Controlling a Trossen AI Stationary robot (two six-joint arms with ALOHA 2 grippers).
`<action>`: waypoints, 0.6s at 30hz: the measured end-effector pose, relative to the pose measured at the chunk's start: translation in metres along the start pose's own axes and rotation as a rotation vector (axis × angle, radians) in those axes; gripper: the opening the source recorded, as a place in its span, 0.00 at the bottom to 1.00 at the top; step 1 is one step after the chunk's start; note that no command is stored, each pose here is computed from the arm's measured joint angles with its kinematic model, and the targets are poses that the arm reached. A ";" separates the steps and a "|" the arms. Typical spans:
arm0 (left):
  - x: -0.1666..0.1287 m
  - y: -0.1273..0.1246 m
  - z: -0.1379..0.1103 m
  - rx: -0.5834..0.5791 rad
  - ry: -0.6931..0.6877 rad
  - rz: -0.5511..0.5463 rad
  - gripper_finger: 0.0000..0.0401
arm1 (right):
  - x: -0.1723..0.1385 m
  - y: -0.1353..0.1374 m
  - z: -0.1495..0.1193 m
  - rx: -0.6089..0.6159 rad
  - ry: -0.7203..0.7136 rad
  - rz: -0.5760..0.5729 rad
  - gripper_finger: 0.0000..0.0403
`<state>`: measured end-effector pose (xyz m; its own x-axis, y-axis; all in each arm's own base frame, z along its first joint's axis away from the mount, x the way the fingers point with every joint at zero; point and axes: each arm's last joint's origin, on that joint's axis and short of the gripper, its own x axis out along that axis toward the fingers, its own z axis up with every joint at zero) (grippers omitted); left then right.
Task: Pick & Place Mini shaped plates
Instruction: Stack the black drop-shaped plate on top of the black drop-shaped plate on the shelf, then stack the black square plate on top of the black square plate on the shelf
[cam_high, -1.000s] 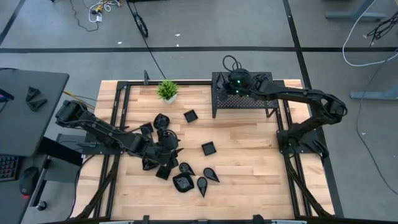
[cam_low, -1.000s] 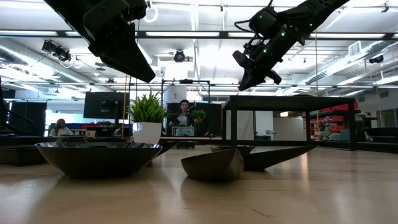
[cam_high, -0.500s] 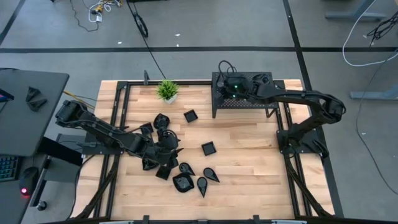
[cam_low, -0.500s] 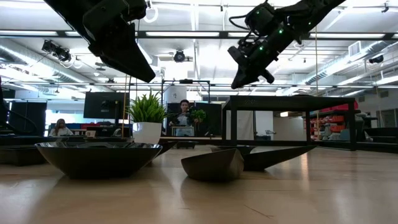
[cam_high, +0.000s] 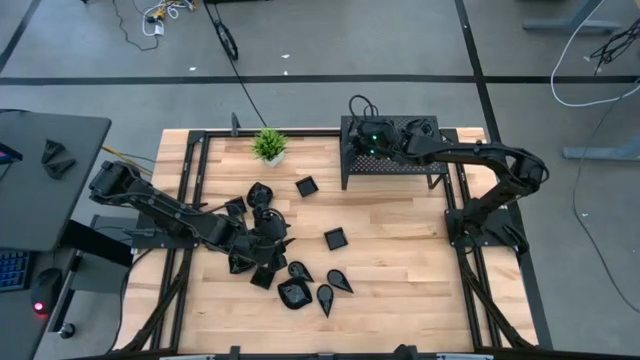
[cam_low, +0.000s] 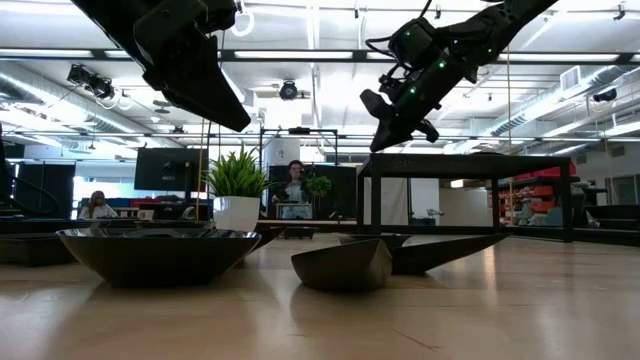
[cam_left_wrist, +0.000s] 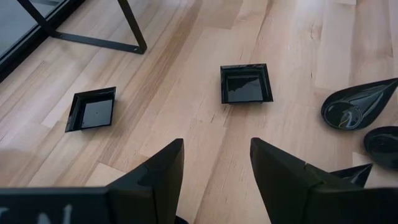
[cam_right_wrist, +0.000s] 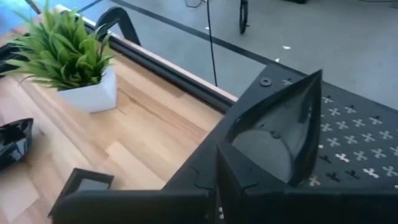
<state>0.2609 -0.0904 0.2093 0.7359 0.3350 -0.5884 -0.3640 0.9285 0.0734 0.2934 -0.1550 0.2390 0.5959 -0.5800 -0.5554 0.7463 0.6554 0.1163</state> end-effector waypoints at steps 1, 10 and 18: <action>0.000 0.000 0.000 0.000 0.000 0.000 0.48 | 0.000 -0.001 0.000 0.001 0.002 -0.002 0.02; 0.000 0.000 0.000 -0.002 -0.001 0.000 0.48 | 0.001 -0.004 0.000 0.019 0.012 -0.013 0.02; 0.000 0.000 0.000 -0.002 -0.001 0.000 0.48 | -0.016 0.006 0.010 0.016 -0.067 0.040 0.02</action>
<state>0.2609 -0.0904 0.2093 0.7363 0.3349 -0.5880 -0.3652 0.9282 0.0714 0.2911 -0.1467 0.2565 0.6434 -0.5850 -0.4937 0.7258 0.6713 0.1504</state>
